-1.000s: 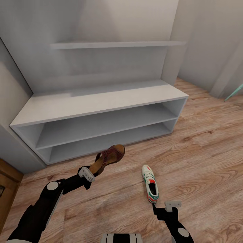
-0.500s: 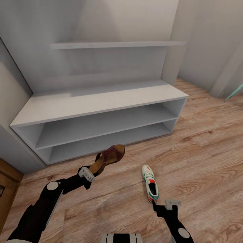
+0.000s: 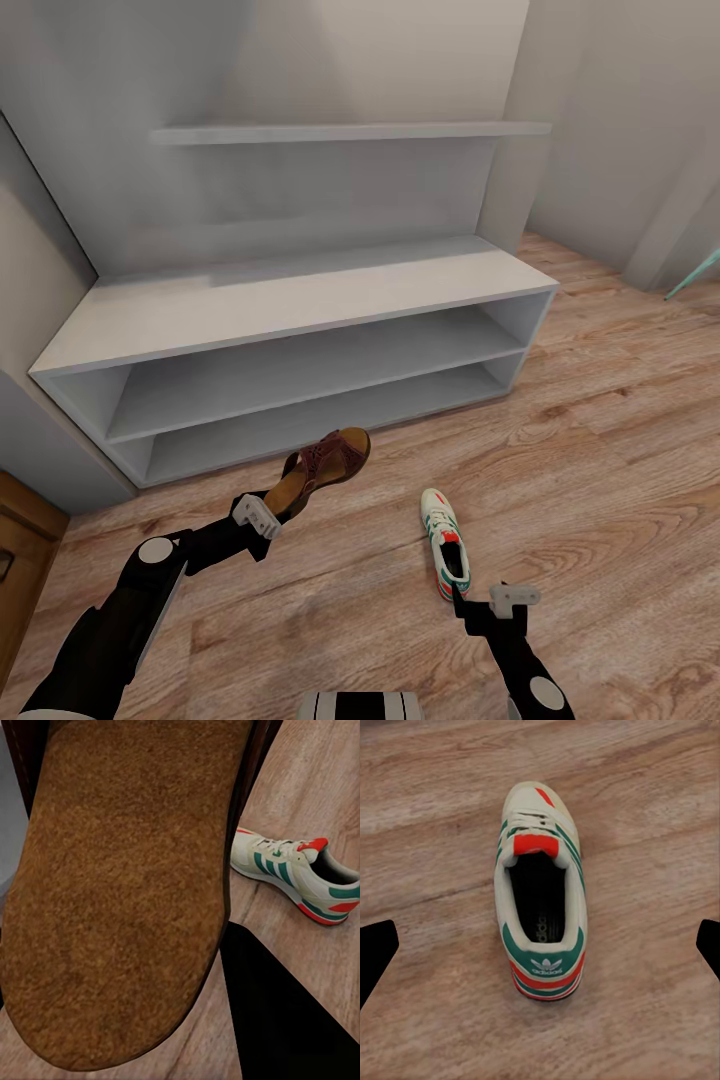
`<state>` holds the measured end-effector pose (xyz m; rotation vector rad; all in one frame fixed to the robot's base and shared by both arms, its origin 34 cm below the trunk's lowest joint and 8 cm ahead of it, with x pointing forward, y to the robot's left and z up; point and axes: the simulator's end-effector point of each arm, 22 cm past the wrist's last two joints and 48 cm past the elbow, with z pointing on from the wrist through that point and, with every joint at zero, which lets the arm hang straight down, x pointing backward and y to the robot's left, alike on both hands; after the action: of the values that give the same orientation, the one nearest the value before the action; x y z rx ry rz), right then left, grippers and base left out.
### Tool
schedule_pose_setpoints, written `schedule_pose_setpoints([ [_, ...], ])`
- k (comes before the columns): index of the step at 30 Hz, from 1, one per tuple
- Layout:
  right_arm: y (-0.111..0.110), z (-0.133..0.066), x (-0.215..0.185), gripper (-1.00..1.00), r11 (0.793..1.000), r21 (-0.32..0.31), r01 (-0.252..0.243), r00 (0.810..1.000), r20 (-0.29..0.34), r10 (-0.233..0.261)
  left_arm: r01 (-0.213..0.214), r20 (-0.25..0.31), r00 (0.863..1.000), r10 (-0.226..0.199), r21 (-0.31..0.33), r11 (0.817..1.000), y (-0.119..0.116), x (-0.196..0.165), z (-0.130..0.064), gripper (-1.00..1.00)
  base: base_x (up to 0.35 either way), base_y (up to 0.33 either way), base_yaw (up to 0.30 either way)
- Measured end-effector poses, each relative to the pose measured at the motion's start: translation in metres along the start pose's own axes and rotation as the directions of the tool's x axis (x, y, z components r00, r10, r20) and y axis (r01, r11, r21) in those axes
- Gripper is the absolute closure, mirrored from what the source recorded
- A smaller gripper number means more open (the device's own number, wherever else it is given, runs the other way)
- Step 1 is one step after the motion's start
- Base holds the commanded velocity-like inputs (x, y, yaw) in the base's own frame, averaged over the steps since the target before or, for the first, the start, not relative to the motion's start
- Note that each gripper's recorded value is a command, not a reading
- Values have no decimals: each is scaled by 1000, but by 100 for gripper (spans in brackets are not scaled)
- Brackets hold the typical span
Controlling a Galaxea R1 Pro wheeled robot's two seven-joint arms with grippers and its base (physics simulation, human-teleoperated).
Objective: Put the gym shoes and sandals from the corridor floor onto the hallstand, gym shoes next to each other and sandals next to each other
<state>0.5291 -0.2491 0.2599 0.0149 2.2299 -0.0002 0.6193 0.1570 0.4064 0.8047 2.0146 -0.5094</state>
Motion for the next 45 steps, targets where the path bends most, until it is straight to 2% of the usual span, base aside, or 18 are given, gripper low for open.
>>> schedule_pose_setpoints([
  [6, -1, 1, 7, -100, 1000, 2, -1, 1000, -12, 1, 7, -10, 1000, -7, 5, 1000, -1, 7, 3, 100, 0, 0, 6],
  [27, 0, 7, 68, -100, 1000, -1, 2, 992, -129, -2, 77, -82, 994, -74, 46, 996, -12, 63, 29, 100, 0, 0, 67],
  [29, 0, 7, 74, -100, 1000, -1, 3, 990, -140, -3, 73, -78, 995, -68, 62, 995, -17, 65, 33, 100, 0, 0, 69],
  [33, 0, 8, 86, -100, 1000, -1, 3, 987, -163, -3, 58, -46, 998, -50, 186, 981, -56, 61, 45, 100, 0, 0, 69],
  [34, 0, 8, 89, -100, 1000, -1, 4, 986, -169, -4, 59, -50, 997, -51, 196, 979, -59, 64, 47, 100, 0, 0, 69],
  [42, 0, 7, 113, -100, 1000, -1, 4, 977, -213, -4, 87, -74, 995, -72, 221, 971, -67, 83, 54, 100, 0, 0, 69],
  [45, 0, 7, 122, -100, 1000, -1, 4, 973, -230, -4, 82, -67, 995, -69, 223, 971, -67, 82, 56, 100, 0, 0, 69],
])
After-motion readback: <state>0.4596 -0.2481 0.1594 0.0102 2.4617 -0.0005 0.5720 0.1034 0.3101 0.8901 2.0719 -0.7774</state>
